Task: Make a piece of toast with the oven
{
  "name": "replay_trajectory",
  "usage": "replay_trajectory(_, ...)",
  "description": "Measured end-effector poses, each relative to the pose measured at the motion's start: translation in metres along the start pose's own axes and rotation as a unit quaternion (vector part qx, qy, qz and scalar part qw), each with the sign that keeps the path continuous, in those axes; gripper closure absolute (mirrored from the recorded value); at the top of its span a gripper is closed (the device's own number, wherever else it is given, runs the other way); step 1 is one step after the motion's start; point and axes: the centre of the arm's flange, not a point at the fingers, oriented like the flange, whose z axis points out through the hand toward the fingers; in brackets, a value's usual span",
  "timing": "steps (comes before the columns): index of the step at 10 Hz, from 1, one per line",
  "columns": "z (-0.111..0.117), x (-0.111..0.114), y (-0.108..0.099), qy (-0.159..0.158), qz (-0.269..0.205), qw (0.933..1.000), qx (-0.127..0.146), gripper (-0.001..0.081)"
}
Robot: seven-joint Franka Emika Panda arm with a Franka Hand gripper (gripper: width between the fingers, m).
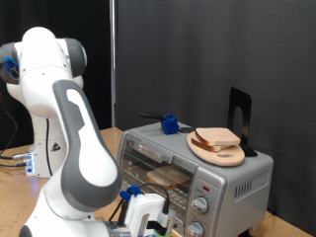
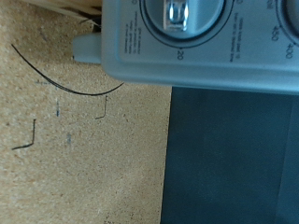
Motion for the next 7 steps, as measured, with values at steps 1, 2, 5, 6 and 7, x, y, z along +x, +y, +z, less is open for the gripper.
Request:
replay_trajectory(1,0.01,0.002,-0.002,-0.004,-0.003,1.0,-0.001,-0.0002)
replay_trajectory(2,0.02,0.002,-0.005,-0.008,-0.006,0.9999,-0.002,-0.0002)
replay_trajectory(5,0.052,0.0,-0.012,-0.017,-0.012,0.9998,-0.007,-0.0002)
replay_trajectory(6,0.062,-0.002,-0.015,-0.019,-0.014,0.9997,-0.008,-0.0002)
replay_trajectory(7,0.07,-0.003,-0.018,-0.02,-0.016,0.9996,-0.01,-0.0002)
